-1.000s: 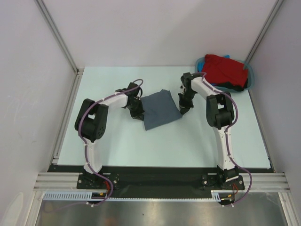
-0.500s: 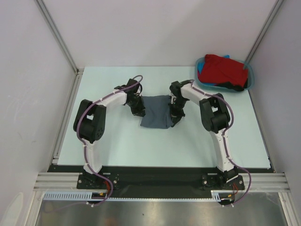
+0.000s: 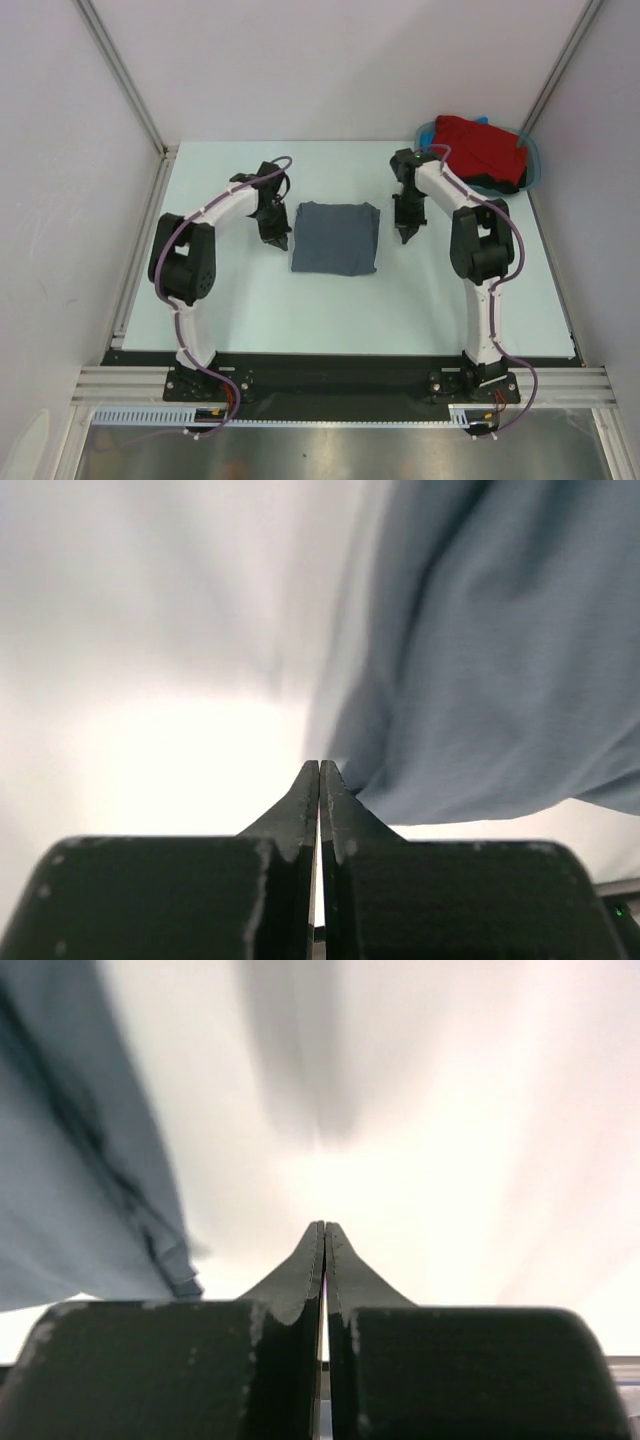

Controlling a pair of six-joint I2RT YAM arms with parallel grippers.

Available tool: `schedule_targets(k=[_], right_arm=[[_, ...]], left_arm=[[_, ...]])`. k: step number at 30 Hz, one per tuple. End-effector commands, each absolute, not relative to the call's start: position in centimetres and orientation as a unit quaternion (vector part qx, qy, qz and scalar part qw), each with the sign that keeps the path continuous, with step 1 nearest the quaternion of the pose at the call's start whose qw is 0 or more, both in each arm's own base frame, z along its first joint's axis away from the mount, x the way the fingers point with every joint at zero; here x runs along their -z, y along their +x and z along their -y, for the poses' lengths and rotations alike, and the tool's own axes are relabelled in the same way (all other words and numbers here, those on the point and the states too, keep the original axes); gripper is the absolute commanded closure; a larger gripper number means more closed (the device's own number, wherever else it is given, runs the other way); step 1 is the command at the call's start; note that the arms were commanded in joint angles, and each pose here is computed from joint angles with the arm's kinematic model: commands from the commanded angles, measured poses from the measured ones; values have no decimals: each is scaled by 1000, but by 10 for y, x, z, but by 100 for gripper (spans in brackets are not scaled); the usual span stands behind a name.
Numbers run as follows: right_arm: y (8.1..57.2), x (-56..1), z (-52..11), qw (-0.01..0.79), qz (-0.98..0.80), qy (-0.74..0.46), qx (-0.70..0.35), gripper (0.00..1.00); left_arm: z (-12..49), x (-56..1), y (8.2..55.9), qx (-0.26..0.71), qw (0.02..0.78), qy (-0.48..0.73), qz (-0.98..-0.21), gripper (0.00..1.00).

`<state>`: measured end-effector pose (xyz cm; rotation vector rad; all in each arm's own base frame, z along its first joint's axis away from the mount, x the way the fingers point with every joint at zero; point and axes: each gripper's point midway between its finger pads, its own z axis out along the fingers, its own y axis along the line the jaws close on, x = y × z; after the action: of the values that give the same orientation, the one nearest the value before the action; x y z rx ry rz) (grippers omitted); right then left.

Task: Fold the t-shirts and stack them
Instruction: Fold the tshirt

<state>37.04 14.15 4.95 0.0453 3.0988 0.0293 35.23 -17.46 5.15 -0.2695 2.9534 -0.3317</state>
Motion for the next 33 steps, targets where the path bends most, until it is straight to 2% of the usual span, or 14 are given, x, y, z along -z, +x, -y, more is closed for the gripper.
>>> schedule_targets(k=[1,6,13,19,33], right_arm=[[398,-84,-125,93,-995,34,13,100],[422,-65,-131,100,-994,37,-7,100],[455,-42,-144,93,-993,50,-46,100],[487,-40,-154,128,-986,64,-85,100],[474,-18,-203,80,-981,52,-170,100]], left_arm=[[144,-81,351,72,119,-92,-986,100],[149,-90,368,98,142,-98,-980,100],[171,-101,418,136,175,-90,-971,100],[176,-88,450,139,178,-89,-970,100],[187,-74,478,181,177,-99,-962,100]])
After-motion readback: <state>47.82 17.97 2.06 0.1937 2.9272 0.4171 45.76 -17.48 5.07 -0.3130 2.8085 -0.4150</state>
